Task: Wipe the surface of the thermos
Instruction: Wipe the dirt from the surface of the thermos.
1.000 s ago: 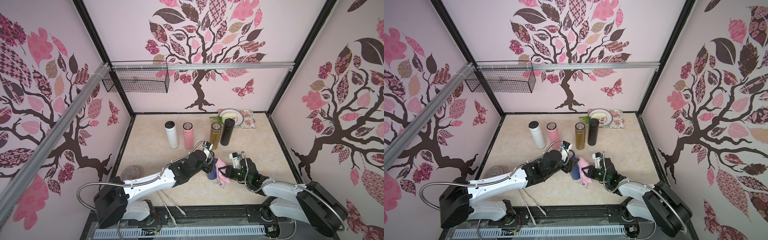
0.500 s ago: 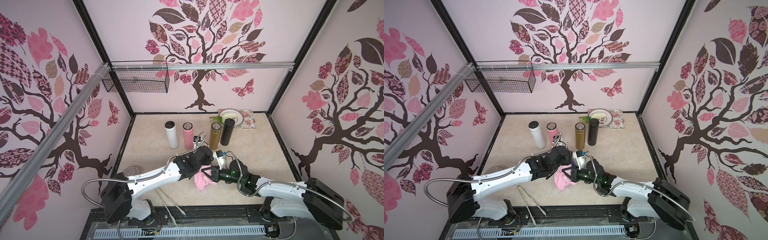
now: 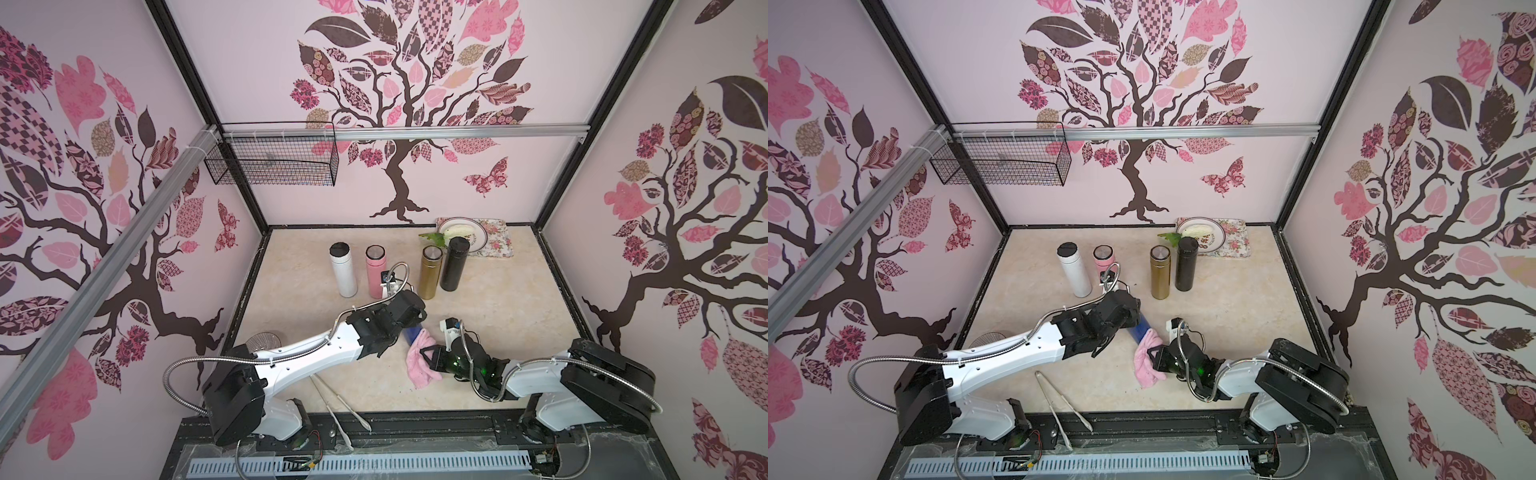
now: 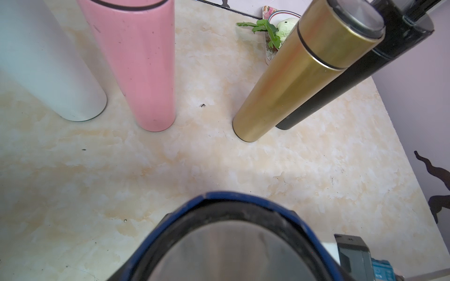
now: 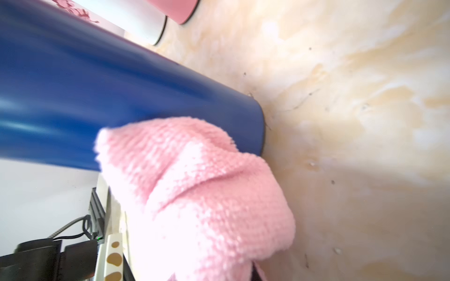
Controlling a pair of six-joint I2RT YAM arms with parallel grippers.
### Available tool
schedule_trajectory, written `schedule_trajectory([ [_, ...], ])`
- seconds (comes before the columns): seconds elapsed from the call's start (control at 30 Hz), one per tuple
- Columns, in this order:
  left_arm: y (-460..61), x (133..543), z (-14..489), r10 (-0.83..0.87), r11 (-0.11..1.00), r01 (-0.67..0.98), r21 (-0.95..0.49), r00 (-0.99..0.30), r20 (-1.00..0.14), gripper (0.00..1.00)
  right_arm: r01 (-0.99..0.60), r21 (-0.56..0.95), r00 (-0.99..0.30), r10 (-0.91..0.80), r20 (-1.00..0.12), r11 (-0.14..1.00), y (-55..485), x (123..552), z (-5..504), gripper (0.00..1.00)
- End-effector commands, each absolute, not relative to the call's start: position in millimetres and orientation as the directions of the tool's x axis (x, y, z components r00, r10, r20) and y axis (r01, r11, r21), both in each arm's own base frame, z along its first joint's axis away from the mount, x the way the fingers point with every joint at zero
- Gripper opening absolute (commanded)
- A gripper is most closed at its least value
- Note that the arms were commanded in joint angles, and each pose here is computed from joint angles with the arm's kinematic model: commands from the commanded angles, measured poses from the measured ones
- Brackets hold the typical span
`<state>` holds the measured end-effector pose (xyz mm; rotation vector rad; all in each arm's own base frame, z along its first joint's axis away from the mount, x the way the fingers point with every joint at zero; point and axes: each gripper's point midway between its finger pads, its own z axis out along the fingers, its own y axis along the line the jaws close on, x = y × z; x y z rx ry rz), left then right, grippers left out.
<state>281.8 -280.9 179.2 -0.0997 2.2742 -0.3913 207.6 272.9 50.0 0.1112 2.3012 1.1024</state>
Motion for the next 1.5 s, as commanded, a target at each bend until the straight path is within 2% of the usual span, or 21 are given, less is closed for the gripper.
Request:
schedule_trajectory([
  [0.0,-308,276,202,-0.274,0.893,0.071,-0.444,-0.697,-0.663,0.0,-0.327,0.786,-0.725,0.395,-0.565,0.524,306,232,121,0.0],
  [0.1,-314,276,204,-0.294,0.88,0.062,-0.471,-0.708,-0.642,0.0,-0.464,0.797,-0.7,0.391,-0.597,0.386,336,229,165,0.0],
  [0.2,-319,275,206,-0.306,0.866,0.063,-0.496,-0.717,-0.626,0.0,-0.511,0.808,-0.698,0.406,-0.59,0.294,353,230,185,0.0],
  [0.33,-320,273,208,-0.3,0.863,0.074,-0.5,-0.722,-0.624,0.0,-0.394,0.85,-0.734,0.436,-0.52,0.35,353,243,148,0.0],
  [0.5,-316,269,209,-0.241,0.881,0.12,-0.458,-0.72,-0.651,0.0,-0.127,0.873,-0.755,0.526,-0.393,0.471,306,240,69,0.0],
  [0.67,-320,263,214,-0.112,0.881,0.256,-0.398,-0.704,-0.701,0.0,-0.057,0.865,-0.757,0.543,-0.363,0.499,275,224,53,0.0],
  [0.83,-333,253,215,0.107,0.837,0.47,-0.281,-0.643,-0.758,0.0,-0.169,0.847,-0.782,0.454,-0.427,0.505,284,215,89,0.0],
  [0.87,-341,248,214,0.171,0.798,0.545,-0.258,-0.615,-0.77,0.0,-0.203,0.844,-0.801,0.411,-0.434,0.497,289,214,98,0.0],
  [0.93,-345,242,208,0.241,0.76,0.612,-0.219,-0.578,-0.779,0.0,-0.254,0.861,-0.866,0.293,-0.405,0.44,302,209,118,0.0],
  [0.97,-353,234,205,0.302,0.699,0.686,-0.203,-0.539,-0.786,0.0,-0.262,0.879,-0.892,0.247,-0.378,0.399,304,207,127,0.0],
  [1.07,-357,227,195,0.376,0.644,0.75,-0.151,-0.481,-0.792,0.0,-0.27,0.93,-0.916,0.231,-0.328,0.25,298,207,164,0.0],
  [1.13,-356,229,191,0.397,0.643,0.756,-0.123,-0.466,-0.791,0.0,-0.305,0.93,-0.905,0.242,-0.351,0.205,293,209,187,0.0],
  [1.3,-353,230,187,0.436,0.639,0.766,-0.074,-0.439,-0.786,0.0,-0.346,0.88,-0.866,0.25,-0.433,0.326,285,217,199,0.0],
  [1.47,-344,232,196,0.435,0.656,0.753,-0.043,-0.425,-0.794,0.0,-0.18,0.811,-0.875,0.287,-0.391,0.556,252,222,130,0.0],
])
